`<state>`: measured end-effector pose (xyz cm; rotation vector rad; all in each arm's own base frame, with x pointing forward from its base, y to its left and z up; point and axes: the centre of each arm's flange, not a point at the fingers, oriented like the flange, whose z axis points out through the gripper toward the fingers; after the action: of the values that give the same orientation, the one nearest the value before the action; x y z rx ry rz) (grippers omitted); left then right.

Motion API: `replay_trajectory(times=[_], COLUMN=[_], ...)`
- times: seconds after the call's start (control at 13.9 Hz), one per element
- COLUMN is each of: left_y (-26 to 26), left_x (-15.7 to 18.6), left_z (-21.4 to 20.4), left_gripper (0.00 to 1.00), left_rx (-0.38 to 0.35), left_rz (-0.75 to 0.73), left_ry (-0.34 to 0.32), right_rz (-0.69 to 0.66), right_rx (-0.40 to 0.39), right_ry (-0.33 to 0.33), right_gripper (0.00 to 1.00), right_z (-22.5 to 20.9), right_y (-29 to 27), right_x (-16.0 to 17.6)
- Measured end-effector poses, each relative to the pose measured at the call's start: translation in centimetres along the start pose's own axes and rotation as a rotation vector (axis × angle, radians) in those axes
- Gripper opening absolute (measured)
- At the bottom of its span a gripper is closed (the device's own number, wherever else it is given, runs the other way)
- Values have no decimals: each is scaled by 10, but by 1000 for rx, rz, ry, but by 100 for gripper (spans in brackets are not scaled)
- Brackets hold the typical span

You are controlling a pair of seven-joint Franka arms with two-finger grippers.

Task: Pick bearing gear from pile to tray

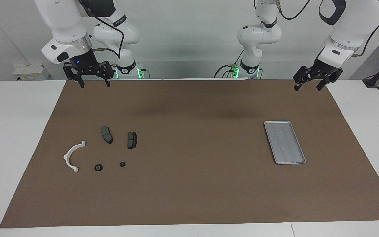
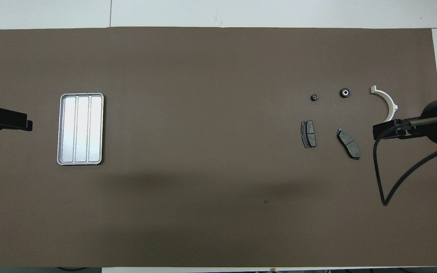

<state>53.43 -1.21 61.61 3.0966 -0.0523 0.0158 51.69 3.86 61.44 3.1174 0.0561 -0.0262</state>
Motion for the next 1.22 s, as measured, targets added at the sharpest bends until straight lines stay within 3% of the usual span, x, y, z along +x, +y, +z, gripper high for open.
replay_trajectory(times=[1.22], left_y=[0], left_x=[0], left_z=[0], left_gripper=[100], left_rx=[0], left_rz=[0], left_ry=[0], right_rz=[3], right_rx=[0], right_ry=[7], right_gripper=[100], right_z=[-3], right_y=[1], right_x=[-1])
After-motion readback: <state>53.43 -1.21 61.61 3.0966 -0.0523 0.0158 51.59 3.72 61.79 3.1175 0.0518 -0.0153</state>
